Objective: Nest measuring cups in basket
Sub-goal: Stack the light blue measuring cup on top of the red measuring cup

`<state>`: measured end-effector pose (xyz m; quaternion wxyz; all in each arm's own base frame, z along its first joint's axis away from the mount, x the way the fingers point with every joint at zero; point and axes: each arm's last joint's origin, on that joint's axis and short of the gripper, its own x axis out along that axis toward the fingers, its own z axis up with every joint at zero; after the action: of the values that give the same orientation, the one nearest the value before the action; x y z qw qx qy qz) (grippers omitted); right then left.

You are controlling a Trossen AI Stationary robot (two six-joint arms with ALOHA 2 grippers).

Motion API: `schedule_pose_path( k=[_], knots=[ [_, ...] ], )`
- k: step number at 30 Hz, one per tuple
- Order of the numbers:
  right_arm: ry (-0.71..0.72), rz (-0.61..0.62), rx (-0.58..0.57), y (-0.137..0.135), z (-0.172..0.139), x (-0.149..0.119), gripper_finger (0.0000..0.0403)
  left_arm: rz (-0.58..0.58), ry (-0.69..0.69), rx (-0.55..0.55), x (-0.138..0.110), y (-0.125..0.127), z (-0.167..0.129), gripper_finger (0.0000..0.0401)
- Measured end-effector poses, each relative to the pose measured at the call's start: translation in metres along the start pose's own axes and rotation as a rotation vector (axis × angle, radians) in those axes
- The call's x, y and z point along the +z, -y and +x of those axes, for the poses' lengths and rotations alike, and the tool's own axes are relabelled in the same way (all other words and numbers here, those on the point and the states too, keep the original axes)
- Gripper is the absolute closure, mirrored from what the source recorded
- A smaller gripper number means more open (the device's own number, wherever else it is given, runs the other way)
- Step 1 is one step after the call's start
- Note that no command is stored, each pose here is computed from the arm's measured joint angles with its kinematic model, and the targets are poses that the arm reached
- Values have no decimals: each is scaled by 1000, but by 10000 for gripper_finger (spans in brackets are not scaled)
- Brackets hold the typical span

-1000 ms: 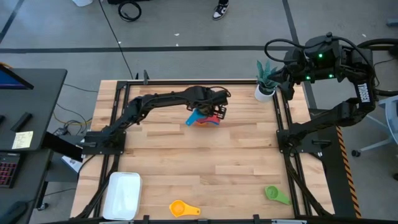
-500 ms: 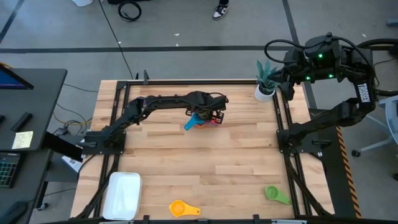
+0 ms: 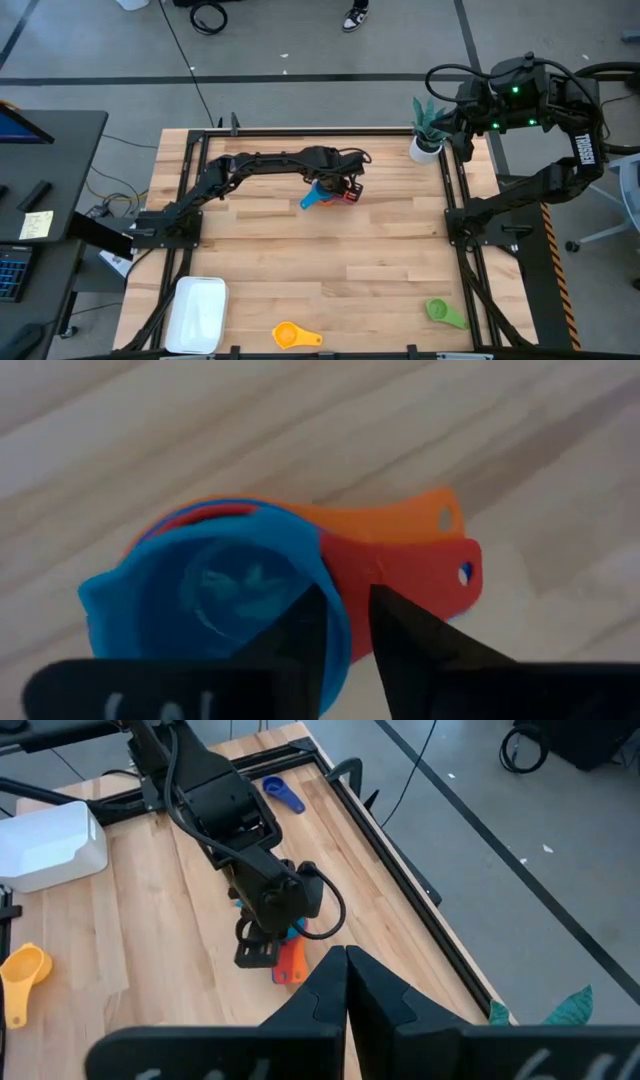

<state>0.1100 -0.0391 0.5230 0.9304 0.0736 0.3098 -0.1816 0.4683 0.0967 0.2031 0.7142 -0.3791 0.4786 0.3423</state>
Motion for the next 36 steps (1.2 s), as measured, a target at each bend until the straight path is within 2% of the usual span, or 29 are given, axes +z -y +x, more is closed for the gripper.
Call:
schedule_pose_path(
  k=[6,23,27,36],
  knots=[
    [0,0,0,0,0,0,392,83,-66,-69,-2,2,-4,312],
    [-1,-7,0,0,0,0,392,95,-168,-169,-1,1,-5,310],
    [-1,-7,0,0,0,0,392,94,-163,-176,0,1,-9,310],
    [-2,-7,0,0,0,0,392,118,-76,-214,7,0,-42,310]
  ],
)
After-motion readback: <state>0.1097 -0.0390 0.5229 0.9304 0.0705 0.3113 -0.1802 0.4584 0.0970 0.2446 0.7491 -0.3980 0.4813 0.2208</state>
